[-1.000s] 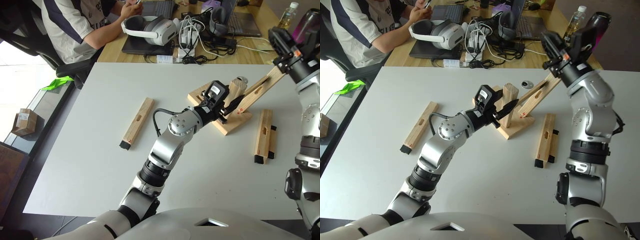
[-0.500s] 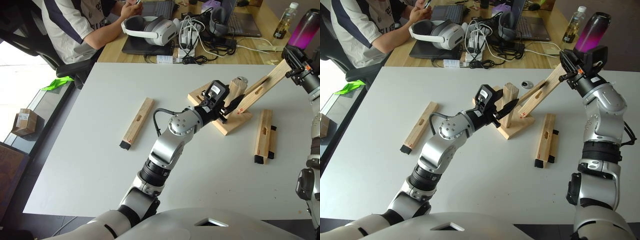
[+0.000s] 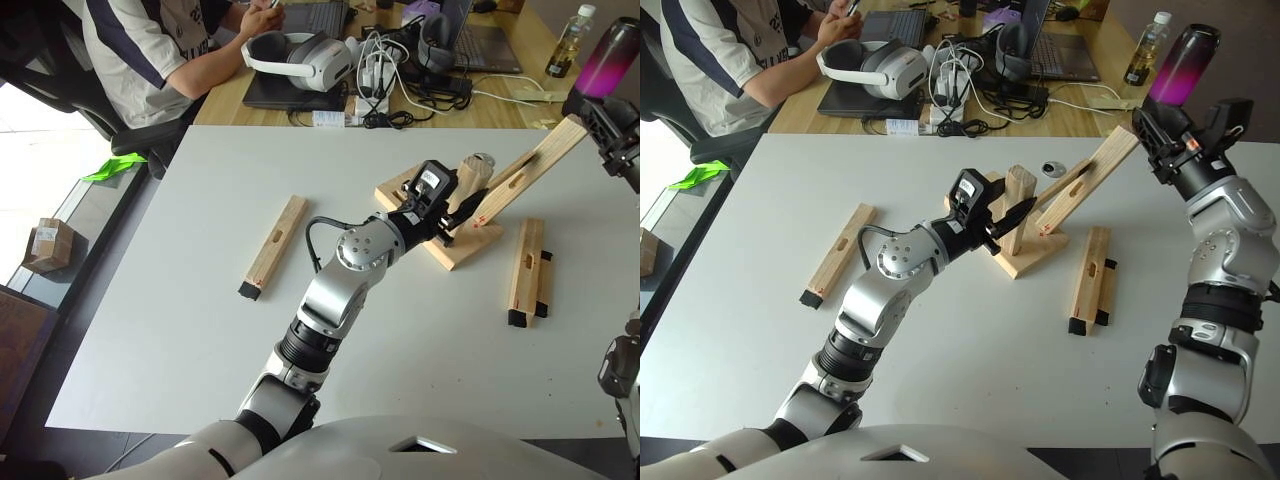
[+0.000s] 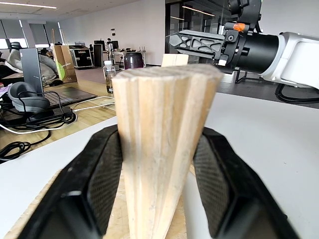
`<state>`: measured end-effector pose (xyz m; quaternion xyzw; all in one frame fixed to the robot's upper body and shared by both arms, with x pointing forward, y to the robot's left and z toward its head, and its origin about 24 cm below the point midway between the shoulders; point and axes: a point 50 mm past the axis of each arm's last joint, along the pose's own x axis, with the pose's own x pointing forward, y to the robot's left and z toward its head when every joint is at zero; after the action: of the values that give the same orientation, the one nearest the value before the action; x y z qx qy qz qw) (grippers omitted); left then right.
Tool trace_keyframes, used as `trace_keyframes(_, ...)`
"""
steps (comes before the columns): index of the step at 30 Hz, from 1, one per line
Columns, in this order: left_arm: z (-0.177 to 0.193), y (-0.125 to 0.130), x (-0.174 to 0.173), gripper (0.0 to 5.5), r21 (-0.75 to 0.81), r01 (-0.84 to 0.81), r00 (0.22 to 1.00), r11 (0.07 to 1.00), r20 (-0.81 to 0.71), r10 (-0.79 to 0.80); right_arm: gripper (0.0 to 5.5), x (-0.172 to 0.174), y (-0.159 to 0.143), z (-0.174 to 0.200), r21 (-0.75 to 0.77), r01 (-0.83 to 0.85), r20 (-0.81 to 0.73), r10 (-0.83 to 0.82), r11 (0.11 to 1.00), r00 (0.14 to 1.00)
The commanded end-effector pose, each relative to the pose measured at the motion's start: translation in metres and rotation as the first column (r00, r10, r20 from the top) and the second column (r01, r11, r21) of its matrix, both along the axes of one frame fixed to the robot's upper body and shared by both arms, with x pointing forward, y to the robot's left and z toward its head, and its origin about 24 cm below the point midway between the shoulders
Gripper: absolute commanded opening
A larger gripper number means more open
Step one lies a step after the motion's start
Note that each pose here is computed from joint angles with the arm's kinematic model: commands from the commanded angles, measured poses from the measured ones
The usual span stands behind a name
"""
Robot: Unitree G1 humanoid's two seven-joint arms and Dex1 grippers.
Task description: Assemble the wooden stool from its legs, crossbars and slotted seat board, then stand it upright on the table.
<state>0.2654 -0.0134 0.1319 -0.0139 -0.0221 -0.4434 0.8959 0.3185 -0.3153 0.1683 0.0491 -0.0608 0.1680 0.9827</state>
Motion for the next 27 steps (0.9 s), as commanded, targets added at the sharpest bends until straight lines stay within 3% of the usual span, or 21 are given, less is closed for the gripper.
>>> trace_keyframes(1, -0.023, 0.006, 0.002, 2.03, 0.052, -0.029, 0.994, 0.998, -0.108, 0.034, 3.06, -0.007, -0.006, -0.013, 0.067, -0.035, -0.092, 0.041, 0.997, 0.995)
trace_keyframes(5, -0.023, 0.005, 0.002, 2.03, 0.052, -0.029, 0.994, 0.998, -0.107, 0.034, 3.67, -0.008, 0.002, -0.016, 0.068, -0.109, -0.135, 0.118, 0.992, 0.984)
trace_keyframes(12, -0.023, 0.005, 0.002, 2.03, 0.05, -0.026, 0.994, 0.998, -0.102, 0.031, 3.68, 0.004, 0.004, -0.016, 0.004, -0.098, -0.162, 0.097, 0.995, 0.982)
trace_keyframes(20, -0.029, 0.008, 0.005, 2.03, 0.132, -0.053, 0.99, 0.99, -0.122, 0.069, 2.25, 0.02, 0.007, -0.011, 0.053, -0.131, -0.179, 0.139, 0.99, 0.974)
trace_keyframes(27, -0.029, 0.011, 0.003, 2.03, 0.174, 0.0, 0.993, 0.985, -0.118, 0.021, 1.23, 0.019, -0.005, -0.031, 0.016, -0.076, -0.248, 0.078, 0.997, 0.966)
